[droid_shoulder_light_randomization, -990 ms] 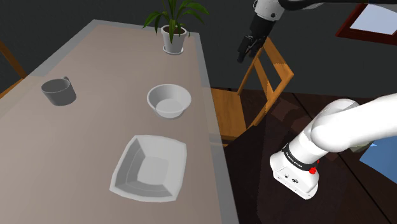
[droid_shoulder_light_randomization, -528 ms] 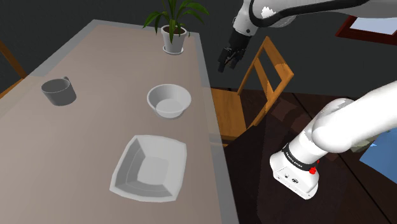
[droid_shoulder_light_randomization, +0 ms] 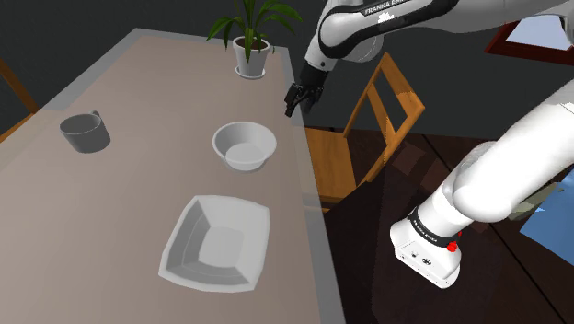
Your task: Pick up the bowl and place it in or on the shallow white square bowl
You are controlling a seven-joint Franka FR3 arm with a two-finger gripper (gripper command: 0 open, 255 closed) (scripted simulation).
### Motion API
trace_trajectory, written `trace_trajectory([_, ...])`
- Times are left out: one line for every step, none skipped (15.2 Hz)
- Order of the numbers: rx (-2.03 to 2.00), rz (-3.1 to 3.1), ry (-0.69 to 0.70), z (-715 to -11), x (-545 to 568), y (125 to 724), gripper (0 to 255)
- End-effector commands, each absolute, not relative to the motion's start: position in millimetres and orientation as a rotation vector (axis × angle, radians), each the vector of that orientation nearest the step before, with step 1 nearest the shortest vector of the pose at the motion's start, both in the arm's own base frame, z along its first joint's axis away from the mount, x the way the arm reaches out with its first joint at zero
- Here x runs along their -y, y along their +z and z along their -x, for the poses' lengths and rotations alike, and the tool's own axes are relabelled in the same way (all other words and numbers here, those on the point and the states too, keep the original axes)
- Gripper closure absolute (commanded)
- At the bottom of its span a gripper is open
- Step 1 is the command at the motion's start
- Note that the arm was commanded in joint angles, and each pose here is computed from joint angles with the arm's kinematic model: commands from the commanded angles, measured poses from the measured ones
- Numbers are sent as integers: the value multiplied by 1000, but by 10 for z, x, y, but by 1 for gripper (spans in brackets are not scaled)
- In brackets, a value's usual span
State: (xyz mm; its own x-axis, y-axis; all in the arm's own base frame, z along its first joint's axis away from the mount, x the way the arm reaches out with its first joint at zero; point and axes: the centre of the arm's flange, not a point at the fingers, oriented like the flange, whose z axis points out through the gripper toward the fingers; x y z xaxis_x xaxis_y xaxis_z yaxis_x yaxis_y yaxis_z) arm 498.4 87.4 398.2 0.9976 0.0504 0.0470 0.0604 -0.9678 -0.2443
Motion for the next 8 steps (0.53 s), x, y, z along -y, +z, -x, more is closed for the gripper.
trace_trajectory([79, 2864, -56, -5133, -965, 3797, 0])
trace_trajectory([78, 2850, -53, -5211, -1015, 3709, 0])
trace_trajectory([78, 2836, -51, -5288, -1067, 3621, 0])
trace_trajectory([77, 2823, -49, -5366, -1120, 3535, 0])
trace_trajectory([77, 2809, -47, -5443, -1174, 3448, 0])
trace_trajectory([76, 2795, -45, -5520, -1230, 3363, 0])
trace_trajectory([76, 2784, -43, -5586, -1278, 3290, 0])
trace_trajectory([76, 2784, -43, -5587, -1296, 3241, 0])
